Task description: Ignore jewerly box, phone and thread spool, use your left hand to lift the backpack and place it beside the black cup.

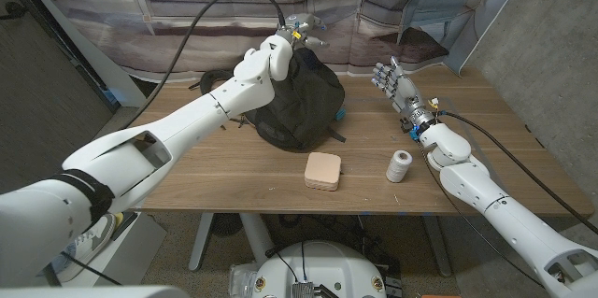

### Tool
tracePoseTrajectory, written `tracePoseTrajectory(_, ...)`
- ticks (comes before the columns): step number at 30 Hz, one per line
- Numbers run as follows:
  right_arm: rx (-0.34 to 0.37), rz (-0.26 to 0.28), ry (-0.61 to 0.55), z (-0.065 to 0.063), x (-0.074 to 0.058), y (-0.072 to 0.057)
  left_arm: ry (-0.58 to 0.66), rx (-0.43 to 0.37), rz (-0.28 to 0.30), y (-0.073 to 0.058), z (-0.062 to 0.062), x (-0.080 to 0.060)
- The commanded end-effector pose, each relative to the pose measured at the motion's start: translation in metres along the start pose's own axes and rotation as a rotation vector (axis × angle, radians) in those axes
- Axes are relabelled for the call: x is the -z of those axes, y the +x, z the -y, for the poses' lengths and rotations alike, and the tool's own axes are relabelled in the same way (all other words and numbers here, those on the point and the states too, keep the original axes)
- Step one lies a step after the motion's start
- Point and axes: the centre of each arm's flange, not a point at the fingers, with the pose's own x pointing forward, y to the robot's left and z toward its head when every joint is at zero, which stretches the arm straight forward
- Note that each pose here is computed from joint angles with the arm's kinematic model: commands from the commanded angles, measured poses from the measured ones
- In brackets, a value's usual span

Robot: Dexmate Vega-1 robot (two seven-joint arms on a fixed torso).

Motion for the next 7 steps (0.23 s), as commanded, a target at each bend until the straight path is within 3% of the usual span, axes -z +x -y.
tracePoseTrajectory(1,-0.006,-0.006,-0.004,-0.0032,-0.0013,0.0004,-0.007,-0.030,0.003,-0.0053,-0.0112,0.0010)
tracePoseTrajectory(7,-0.003,-0.009,-0.001,-0.0055,-0.0015,-0.0001,-0.009,-0.033,0.012,-0.0076,-0.0100,0.0030)
